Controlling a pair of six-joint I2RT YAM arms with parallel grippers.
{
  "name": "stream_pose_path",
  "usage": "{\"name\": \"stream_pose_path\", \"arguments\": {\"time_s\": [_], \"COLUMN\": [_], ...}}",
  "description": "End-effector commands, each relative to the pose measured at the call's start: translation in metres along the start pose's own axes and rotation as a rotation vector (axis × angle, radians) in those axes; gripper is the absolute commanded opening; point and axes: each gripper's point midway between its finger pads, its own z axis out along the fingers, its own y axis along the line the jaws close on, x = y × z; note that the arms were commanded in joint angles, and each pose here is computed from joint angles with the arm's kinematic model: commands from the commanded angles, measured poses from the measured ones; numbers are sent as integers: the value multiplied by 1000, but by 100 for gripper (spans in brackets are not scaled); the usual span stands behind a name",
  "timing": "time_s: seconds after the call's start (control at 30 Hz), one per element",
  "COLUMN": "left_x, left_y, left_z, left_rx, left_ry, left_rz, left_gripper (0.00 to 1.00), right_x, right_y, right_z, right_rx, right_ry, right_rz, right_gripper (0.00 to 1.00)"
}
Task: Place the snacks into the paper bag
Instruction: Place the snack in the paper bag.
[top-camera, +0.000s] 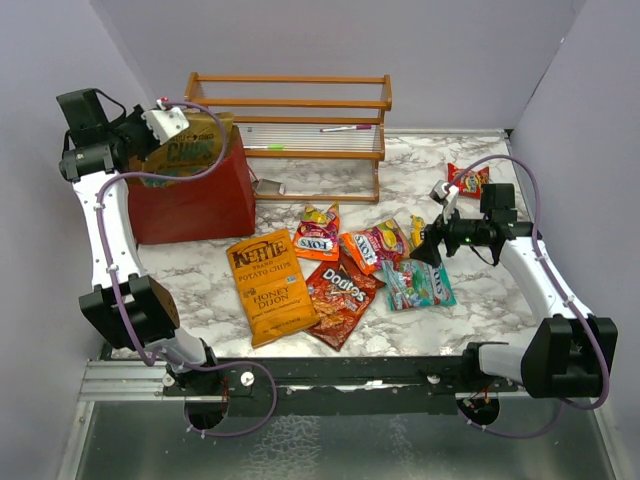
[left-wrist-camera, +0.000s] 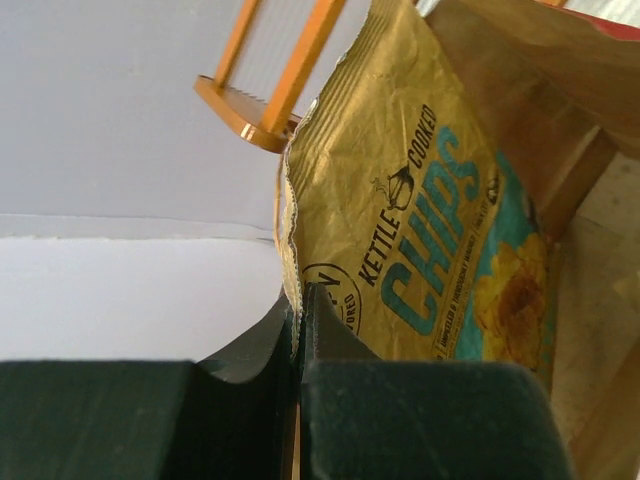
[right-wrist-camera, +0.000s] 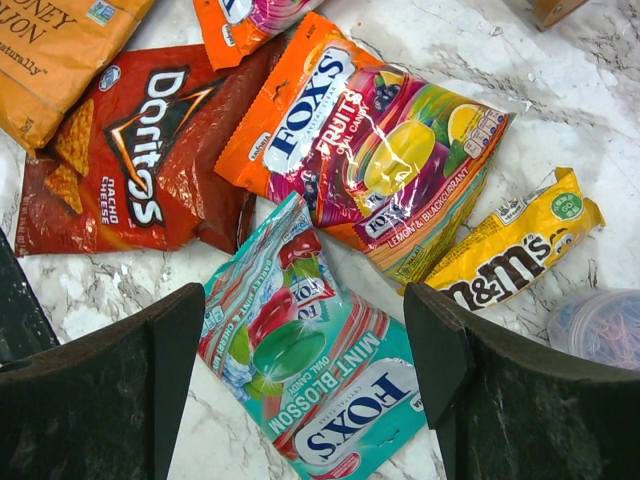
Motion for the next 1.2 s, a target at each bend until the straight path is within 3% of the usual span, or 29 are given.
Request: {"name": "stream_pose_path", "arguments": {"time_s": [0.0, 0.3, 0.4, 0.43, 0.5, 0.83, 1.0, 1.17], "left_x": [-14, 3, 3, 4, 3, -30, -67, -99], "left_y": [-10, -27, -21, -20, -18, 10, 11, -27], "left_z": [-16, -18, -22, -23, -26, -46, -54, -44], "left_rx": [14, 30, 4, -3, -14, -136, -167, -92], "left_ry": [-33, 33, 57, 62, 69, 25, -31, 1], "left_rz": [60, 61, 56, 55, 57, 15, -69, -130], "left_gripper": [0, 0, 11, 21, 31, 58, 65, 69], "right_x": [1, 3, 3, 3, 3, 3, 3, 2], "right_y": [0, 0, 0, 0, -1, 0, 0, 0], "right_z": [3, 4, 4, 5, 5, 5, 4, 3], "right_rx": [-10, -16, -14, -13, -12, -12, -6, 2], "right_ry": [-1, 2, 3, 3, 2, 2, 1, 0], "right_rz": [-9, 1, 2, 4, 6, 10, 11, 9], "right_gripper": [81, 81, 81, 81, 81, 81, 81, 81]}}
